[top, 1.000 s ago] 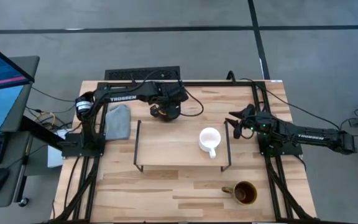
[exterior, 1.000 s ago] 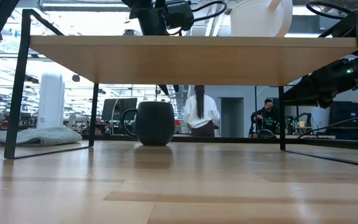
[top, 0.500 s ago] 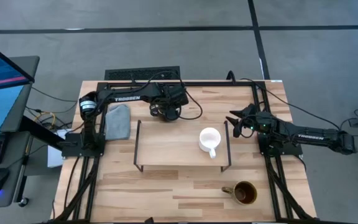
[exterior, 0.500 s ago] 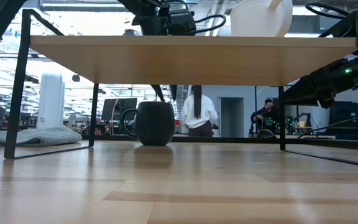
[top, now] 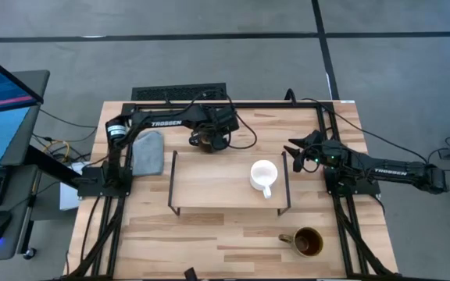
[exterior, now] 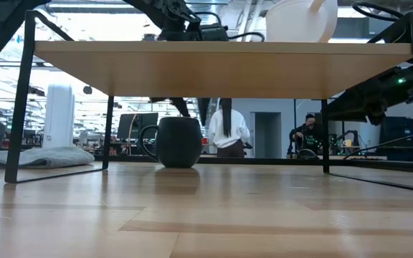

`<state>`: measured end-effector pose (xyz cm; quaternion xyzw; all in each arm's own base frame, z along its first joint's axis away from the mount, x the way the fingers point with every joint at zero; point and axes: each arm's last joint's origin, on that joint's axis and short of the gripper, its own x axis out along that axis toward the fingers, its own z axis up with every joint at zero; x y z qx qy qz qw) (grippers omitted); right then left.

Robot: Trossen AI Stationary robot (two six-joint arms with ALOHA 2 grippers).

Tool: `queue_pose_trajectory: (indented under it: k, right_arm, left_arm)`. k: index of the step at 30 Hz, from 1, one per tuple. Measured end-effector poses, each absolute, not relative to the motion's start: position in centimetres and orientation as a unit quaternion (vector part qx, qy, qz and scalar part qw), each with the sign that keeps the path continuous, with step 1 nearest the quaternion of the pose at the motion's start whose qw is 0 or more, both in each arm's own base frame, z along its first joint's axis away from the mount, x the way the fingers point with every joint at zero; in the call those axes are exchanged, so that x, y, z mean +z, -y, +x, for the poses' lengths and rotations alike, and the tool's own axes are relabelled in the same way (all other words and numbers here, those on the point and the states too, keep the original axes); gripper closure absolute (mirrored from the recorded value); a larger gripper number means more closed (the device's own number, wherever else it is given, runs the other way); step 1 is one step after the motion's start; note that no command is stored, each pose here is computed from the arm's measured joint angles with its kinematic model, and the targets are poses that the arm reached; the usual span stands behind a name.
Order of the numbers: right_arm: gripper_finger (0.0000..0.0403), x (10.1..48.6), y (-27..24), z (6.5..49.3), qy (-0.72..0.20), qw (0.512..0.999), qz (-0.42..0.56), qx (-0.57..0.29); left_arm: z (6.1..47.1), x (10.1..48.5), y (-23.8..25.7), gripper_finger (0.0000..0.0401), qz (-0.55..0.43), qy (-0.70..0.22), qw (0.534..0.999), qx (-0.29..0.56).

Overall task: Stack small to large cups/mugs on shelf
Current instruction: Put the black mug on the shelf

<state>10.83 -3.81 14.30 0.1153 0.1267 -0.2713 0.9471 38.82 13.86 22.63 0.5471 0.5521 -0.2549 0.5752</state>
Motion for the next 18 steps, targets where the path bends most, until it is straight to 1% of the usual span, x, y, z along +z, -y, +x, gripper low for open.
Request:
queue_pose_trajectory:
  k: [6,8,10,16,18]
  right_arm:
    - [0.0189,14.4,3.81,10.86,-0.121,0.948,0.116,-0.27]
    - [0.0189,14.43,3.82,10.87,-0.119,0.948,0.116,-0.269]
    - [0.0189,14.47,3.82,10.89,-0.117,0.949,0.116,-0.269]
    - [0.0189,14.49,3.82,10.89,-0.116,0.949,0.116,-0.269]
    - [0.0189,14.49,3.82,10.89,-0.116,0.949,0.116,-0.269]
  left_arm:
    - [38.93,21.73,-14.62,0.0274,0.543,-0.571,0.565,-0.245]
    - [38.91,21.69,-14.63,0.0281,0.543,-0.572,0.564,-0.246]
    - [38.93,21.7,-14.64,0.0297,0.543,-0.571,0.564,-0.245]
    - [38.98,21.72,-14.62,0.0373,0.545,-0.57,0.564,-0.245]
    - [38.94,21.77,-14.55,0.039,0.547,-0.568,0.561,-0.25]
